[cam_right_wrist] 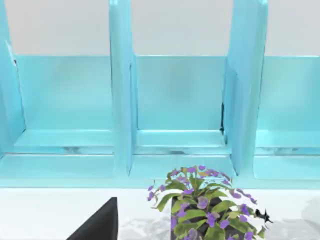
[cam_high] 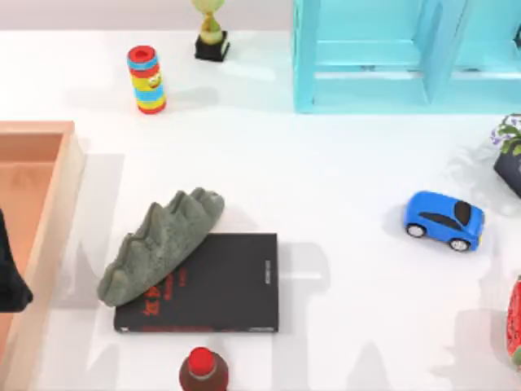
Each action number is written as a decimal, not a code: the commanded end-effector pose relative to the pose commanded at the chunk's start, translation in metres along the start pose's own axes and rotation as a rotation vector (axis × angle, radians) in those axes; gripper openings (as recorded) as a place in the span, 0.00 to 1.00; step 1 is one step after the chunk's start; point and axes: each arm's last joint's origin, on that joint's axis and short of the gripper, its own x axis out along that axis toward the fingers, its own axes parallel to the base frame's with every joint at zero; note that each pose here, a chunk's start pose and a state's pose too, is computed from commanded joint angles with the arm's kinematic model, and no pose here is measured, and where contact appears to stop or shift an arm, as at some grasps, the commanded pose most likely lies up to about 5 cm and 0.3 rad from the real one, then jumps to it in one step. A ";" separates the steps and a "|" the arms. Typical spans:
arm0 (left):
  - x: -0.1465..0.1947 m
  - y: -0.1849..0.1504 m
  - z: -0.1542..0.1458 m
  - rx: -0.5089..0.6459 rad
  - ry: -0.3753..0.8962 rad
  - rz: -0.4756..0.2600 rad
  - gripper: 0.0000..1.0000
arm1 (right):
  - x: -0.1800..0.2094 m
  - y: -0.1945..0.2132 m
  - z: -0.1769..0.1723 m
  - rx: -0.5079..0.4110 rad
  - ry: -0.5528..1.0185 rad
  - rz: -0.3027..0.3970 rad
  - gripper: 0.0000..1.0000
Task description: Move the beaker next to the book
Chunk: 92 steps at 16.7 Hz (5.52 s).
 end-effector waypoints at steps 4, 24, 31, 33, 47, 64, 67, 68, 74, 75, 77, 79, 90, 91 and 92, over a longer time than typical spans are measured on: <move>0.000 0.000 0.000 0.000 0.000 0.000 1.00 | 0.000 -0.001 0.004 -0.030 0.024 -0.013 1.00; 0.000 0.000 0.000 0.000 0.000 0.000 1.00 | 0.093 -0.147 0.093 -1.174 1.245 0.670 1.00; 0.000 0.000 0.000 0.000 0.000 0.000 1.00 | 0.106 -0.221 0.083 -1.207 1.237 1.129 1.00; 0.000 0.000 0.000 0.000 0.000 0.000 1.00 | 0.106 -0.231 0.080 -1.203 1.220 1.183 1.00; 0.000 0.000 0.000 0.000 0.000 0.000 1.00 | 0.109 -0.237 0.016 -1.202 1.214 1.200 1.00; 0.000 0.000 0.000 0.000 0.000 0.000 1.00 | 0.106 -0.235 -0.021 -1.201 1.213 1.202 0.32; 0.000 0.000 0.000 0.000 0.000 0.000 1.00 | 0.106 -0.235 -0.021 -1.201 1.213 1.202 0.10; 0.000 0.000 0.000 0.000 0.000 0.000 1.00 | 0.106 -0.235 -0.021 -1.201 1.213 1.202 0.02; 0.000 0.000 0.000 0.000 0.000 0.000 1.00 | 0.106 -0.235 -0.021 -1.201 1.213 1.202 0.00; 0.000 0.000 0.000 0.000 0.000 0.000 1.00 | 0.106 -0.235 -0.021 -1.201 1.213 1.202 0.00; 0.000 0.000 0.000 0.000 0.000 0.000 1.00 | 0.106 -0.235 -0.020 -1.203 1.213 1.200 0.00; 0.000 0.000 0.000 0.000 0.000 0.000 1.00 | 0.106 -0.235 -0.016 -1.205 1.213 1.198 0.00; 0.000 0.000 0.000 0.000 0.000 0.000 1.00 | 0.106 -0.235 0.028 -1.198 1.213 1.204 0.00; 0.000 0.000 0.000 0.000 0.000 0.000 1.00 | 0.106 -0.235 0.028 -1.198 1.213 1.204 0.00; 0.000 0.000 0.000 0.000 0.000 0.000 1.00 | 0.108 -0.234 0.028 -1.195 1.214 1.202 0.00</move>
